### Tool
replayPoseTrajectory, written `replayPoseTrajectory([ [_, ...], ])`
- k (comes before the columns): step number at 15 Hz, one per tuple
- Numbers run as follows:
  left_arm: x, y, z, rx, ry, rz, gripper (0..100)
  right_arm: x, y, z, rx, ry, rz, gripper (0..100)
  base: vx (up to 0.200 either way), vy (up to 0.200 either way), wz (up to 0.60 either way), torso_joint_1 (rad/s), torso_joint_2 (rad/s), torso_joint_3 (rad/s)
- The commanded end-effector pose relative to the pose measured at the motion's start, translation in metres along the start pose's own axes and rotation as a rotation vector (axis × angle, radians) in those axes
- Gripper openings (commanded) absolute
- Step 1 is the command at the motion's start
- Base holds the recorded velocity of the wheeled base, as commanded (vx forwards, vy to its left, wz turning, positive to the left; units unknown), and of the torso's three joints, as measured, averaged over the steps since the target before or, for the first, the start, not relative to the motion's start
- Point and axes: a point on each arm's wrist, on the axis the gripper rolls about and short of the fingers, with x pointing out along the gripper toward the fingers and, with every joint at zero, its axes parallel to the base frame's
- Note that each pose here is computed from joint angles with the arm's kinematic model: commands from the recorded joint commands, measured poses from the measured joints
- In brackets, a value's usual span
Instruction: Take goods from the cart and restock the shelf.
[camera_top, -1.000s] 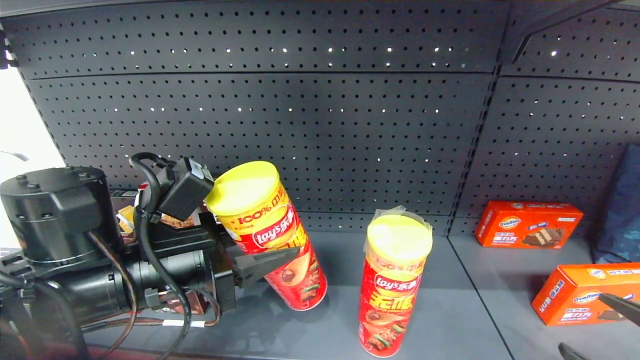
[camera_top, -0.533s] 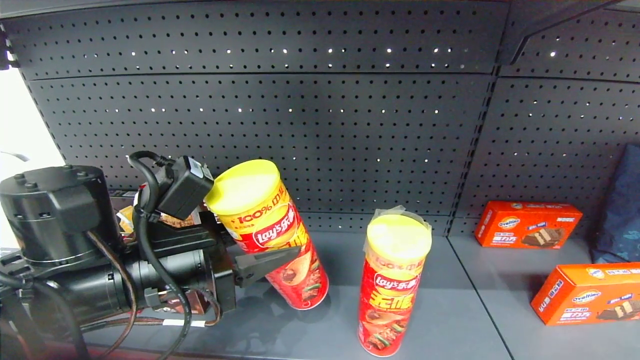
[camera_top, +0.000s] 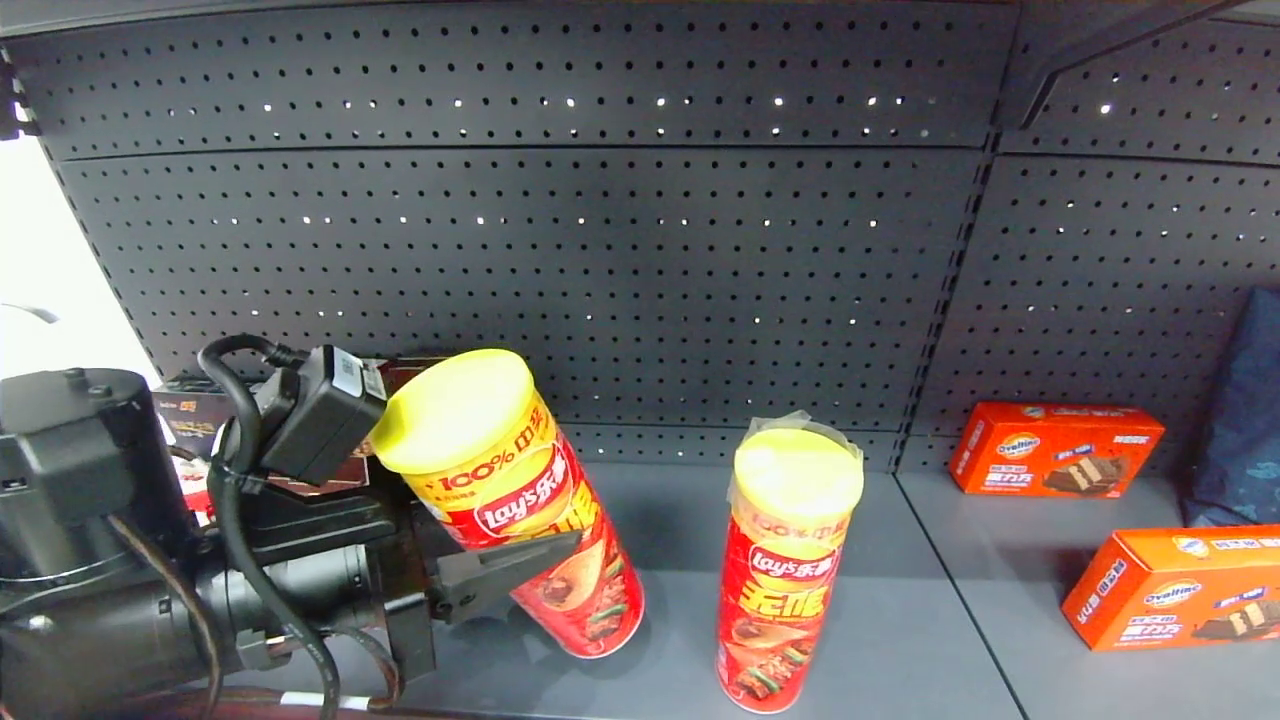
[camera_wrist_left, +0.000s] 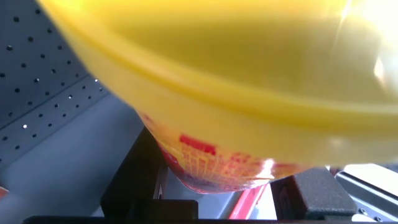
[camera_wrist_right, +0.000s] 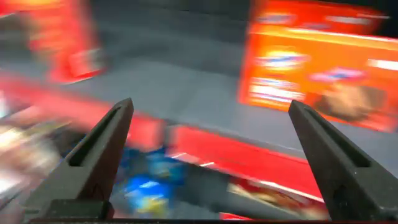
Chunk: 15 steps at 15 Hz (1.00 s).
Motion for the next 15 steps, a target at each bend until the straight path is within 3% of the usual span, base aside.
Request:
replayPoseTrajectory([
  [1,-0.004,-0.002,0.003,0.010,-0.017,-0.002,0,-0.003,0.001,-0.005,-0.001,-0.012,0.122,100,0.000,0.000,0.00,0.000,0.00,0.000],
  [6,-0.005,-0.008,0.006,0.021,-0.030,-0.019,0,-0.003,0.001,-0.005,0.039,-0.008,0.122,100,0.000,0.000,0.00,0.000,0.00,0.000],
  [15,-0.015,-0.006,0.009,0.026,-0.048,0.030,0,-0.003,0.001,-0.005,0.039,-0.008,0.122,100,0.000,0.000,0.00,0.000,0.00,0.000],
])
